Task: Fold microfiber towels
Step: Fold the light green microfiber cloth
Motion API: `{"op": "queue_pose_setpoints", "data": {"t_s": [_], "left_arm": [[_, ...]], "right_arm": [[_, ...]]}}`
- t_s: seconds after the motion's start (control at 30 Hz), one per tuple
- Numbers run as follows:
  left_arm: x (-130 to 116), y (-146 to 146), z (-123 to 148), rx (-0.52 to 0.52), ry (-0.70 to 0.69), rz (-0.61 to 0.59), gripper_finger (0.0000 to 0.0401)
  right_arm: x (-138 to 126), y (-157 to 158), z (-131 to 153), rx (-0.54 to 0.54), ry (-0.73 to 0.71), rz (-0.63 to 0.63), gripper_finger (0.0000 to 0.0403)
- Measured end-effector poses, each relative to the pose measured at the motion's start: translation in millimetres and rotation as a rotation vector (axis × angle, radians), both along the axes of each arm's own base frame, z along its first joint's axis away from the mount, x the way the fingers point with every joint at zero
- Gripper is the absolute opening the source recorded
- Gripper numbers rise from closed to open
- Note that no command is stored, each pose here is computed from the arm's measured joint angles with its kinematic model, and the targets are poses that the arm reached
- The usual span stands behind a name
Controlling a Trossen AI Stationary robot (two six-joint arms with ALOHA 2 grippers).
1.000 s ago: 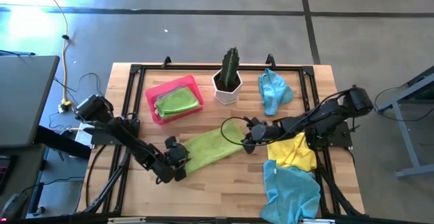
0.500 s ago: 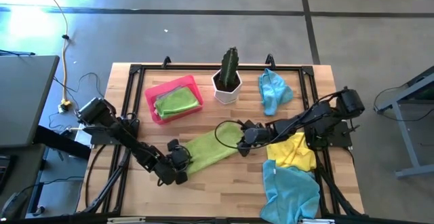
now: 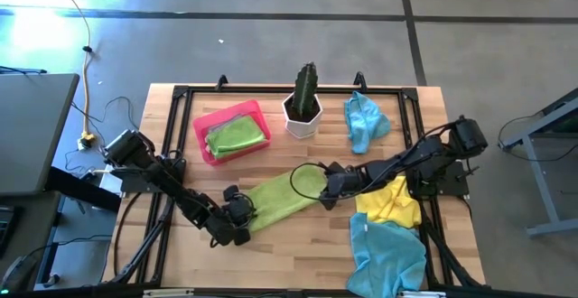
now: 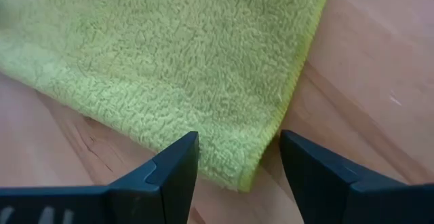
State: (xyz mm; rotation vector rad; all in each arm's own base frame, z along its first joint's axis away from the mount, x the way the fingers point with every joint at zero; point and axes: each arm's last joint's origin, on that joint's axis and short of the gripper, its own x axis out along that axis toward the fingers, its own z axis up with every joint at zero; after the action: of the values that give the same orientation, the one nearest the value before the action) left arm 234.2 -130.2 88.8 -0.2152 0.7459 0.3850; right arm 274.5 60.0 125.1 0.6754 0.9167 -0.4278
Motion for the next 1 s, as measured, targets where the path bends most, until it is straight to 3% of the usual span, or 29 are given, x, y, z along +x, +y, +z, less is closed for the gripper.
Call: {"op": "queue_pose_setpoints", "data": {"t_s": [0.37,0.57,0.77,1.0], "left_arm": [[0,0,0,-0.013,-0.01,0.012,0.0082],[2,-2,1,-0.036,-0.032,0.01,0.0082],[5,-4,2,-0.073,-0.06,0.0,0.0082],[5,-4,3,-0.083,-0.063,-0.003,0.0082]], "right_arm": [[-5,16,0,0.03,-0.001,-0.022,0.0187],[-7,23,0,0.039,0.003,0.007,0.0124],[-7,24,-1,0.034,0.007,0.023,0.0017],[-11,23,-3,0.023,0.051,0.03,0.0006]]}}
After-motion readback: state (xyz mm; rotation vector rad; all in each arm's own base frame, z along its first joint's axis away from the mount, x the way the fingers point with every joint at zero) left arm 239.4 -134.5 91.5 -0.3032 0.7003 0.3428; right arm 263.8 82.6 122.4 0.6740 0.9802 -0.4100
